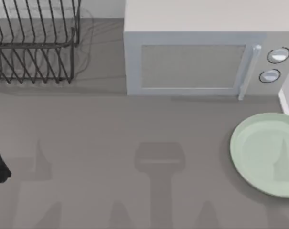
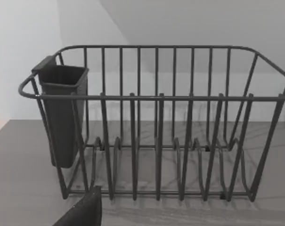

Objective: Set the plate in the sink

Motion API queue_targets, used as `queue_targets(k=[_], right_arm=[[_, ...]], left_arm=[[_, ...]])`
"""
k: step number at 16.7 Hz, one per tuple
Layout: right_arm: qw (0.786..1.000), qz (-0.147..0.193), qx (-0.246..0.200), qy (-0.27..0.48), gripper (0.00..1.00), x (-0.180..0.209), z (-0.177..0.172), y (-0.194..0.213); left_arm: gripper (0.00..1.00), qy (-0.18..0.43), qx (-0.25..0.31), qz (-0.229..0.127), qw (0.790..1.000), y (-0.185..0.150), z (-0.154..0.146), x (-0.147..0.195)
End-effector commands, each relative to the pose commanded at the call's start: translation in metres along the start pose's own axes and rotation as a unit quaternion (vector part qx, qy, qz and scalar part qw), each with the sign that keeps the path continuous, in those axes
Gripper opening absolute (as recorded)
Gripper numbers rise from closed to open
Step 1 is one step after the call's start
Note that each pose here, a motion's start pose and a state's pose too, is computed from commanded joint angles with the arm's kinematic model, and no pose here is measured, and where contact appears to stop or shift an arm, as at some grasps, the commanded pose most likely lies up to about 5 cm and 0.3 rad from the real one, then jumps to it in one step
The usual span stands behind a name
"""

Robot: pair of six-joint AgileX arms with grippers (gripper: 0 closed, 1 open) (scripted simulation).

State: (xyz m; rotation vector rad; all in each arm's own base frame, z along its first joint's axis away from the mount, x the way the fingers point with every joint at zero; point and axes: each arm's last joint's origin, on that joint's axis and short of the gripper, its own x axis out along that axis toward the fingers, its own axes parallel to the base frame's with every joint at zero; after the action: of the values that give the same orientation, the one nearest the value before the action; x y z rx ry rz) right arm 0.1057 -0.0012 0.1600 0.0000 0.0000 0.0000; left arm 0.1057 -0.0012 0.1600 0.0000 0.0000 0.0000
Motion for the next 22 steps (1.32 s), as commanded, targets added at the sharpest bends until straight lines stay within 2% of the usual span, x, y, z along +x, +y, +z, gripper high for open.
queue_targets(k=[14, 19, 22], right_arm=[[1.000, 0.005, 0.005, 0.013, 1.00, 0.000, 0.006, 0.001], [0.991, 0.035, 0.036, 0.121, 1.00, 0.010, 0.044, 0.010], [0.970, 0.053, 0.055, 0.233, 1.00, 0.034, 0.071, 0.021]], left_arm=[[1.00, 0.000, 0.000, 0.000, 1.000, 0.000, 0.000, 0.000], [1.00, 0.000, 0.000, 0.000, 1.000, 0.000, 0.000, 0.000], [1.00, 0.000, 0.000, 0.000, 1.000, 0.000, 0.000, 0.000]])
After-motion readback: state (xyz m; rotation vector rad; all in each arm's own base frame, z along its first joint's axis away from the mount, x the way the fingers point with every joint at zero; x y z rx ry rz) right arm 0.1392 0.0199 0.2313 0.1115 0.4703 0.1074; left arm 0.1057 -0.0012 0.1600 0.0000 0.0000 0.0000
